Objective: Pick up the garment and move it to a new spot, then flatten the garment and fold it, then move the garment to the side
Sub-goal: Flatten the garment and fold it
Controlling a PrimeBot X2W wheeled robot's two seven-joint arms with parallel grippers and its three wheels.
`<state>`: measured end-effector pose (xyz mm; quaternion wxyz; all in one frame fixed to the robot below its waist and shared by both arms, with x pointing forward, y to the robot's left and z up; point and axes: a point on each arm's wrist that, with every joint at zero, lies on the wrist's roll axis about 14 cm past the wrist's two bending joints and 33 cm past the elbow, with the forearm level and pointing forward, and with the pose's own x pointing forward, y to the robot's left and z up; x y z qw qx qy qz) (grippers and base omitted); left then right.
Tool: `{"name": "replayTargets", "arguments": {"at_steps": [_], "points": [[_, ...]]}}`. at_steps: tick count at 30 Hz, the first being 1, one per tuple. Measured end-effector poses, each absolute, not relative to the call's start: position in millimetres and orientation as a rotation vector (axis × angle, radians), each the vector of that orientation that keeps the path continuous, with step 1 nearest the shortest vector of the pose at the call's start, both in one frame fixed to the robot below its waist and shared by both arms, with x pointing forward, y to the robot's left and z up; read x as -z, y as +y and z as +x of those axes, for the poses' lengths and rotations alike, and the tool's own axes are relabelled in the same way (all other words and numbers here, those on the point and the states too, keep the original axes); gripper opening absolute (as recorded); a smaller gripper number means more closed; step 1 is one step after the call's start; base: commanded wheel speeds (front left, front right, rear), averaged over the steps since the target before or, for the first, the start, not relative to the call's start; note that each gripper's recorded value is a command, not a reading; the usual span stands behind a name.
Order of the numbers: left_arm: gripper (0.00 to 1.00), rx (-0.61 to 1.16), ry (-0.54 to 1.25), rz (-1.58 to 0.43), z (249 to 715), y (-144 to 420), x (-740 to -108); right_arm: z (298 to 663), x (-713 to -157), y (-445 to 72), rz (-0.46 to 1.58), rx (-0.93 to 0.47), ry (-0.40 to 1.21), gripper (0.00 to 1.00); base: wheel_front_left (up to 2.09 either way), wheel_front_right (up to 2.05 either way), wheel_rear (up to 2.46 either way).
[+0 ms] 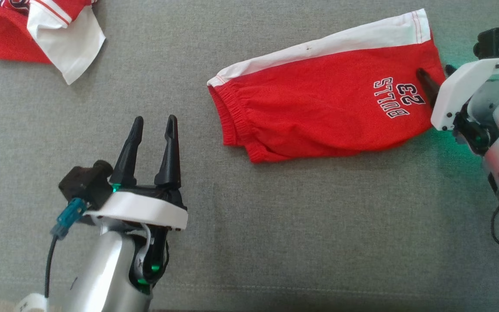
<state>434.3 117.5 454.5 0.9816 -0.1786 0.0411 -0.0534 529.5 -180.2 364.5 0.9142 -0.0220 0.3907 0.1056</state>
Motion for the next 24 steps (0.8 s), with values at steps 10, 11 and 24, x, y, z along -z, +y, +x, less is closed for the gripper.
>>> {"name": "replayTargets", "arguments": {"at_steps": [10, 11, 24], "points": [[1.0, 0.116, 0.071, -0.355, 434.0, 114.7, -458.0, 520.8, -371.2, -179.6, 0.004, -0.22, 0.806, 0.0, 0.0, 0.0, 0.0], [1.0, 0.12, 0.068, -0.356, 434.3, 113.3, -459.0, 519.7, -372.7, -182.3, 0.009, -0.213, 0.791, 0.0, 0.0, 0.0, 0.0], [1.0, 0.194, 0.075, -0.372, 428.0, 85.6, -462.0, 481.7, -393.1, -243.8, 0.034, -0.079, 0.665, 0.0, 0.0, 0.0, 0.0]]}}
